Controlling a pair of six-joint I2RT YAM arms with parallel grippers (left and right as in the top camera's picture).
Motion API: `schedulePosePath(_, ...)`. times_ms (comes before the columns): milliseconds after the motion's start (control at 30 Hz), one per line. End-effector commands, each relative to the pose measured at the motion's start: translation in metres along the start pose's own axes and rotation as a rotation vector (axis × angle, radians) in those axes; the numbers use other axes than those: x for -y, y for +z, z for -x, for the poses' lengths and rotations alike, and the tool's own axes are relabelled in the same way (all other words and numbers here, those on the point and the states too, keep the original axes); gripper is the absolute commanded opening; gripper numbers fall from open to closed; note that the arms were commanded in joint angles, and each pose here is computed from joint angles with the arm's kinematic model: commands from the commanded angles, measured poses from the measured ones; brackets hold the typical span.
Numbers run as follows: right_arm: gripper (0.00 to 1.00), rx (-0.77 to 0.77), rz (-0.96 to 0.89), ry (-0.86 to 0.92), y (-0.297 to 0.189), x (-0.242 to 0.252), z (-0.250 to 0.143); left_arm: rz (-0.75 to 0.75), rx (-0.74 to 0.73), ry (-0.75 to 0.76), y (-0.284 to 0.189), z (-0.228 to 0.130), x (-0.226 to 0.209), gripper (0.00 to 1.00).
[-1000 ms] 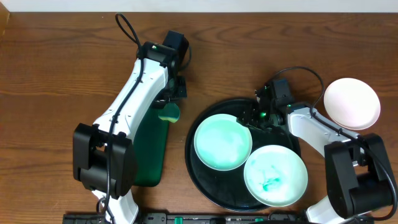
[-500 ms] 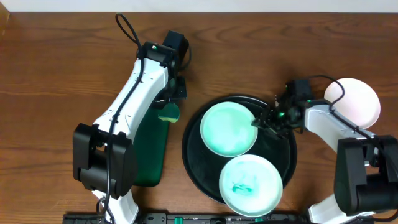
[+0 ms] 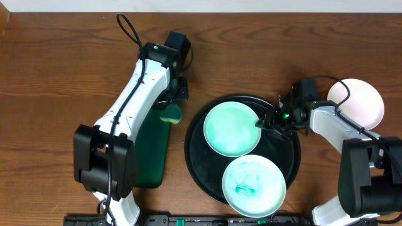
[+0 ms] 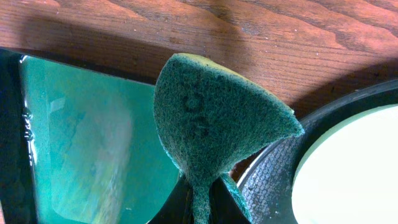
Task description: Clean dirty plates on tray and stack at the side
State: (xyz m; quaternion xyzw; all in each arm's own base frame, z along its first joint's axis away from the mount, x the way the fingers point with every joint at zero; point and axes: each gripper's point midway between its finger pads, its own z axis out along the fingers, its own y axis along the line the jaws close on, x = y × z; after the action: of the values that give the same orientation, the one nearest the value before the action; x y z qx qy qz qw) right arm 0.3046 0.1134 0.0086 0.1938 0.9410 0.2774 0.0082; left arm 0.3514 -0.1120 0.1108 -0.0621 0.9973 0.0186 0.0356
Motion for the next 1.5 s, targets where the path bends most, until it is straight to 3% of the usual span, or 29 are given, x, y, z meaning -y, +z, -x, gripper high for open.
schedulePosePath(0, 0.46, 0.1, -0.126, -0.097, -0.008, 0.024, 0.017, 0.016, 0.005, -0.01, -0.001, 0.0, -0.004, 0.06)
schedulePosePath(333, 0.52, 0.176, -0.092, -0.253, -0.045, -0.004, 0.013, 0.016, 0.004, -0.01, -0.001, 0.0, -0.004, 0.07)
schedulePosePath(633, 0.54, 0.127, -0.129, -0.439, -0.024, -0.028, -0.014, 0.016, 0.004, -0.01, -0.001, 0.0, -0.004, 0.07)
schedulePosePath(1100, 0.56, 0.2, -0.277, -0.342, -0.023, -0.014, -0.009, 0.005, -0.001, -0.01, -0.001, -0.001, -0.002, 0.07)
schedulePosePath(1467, 0.51, 0.113, -0.237, -0.329, 0.01, -0.01, -0.012, 0.006, -0.002, -0.01, -0.001, -0.001, -0.002, 0.07)
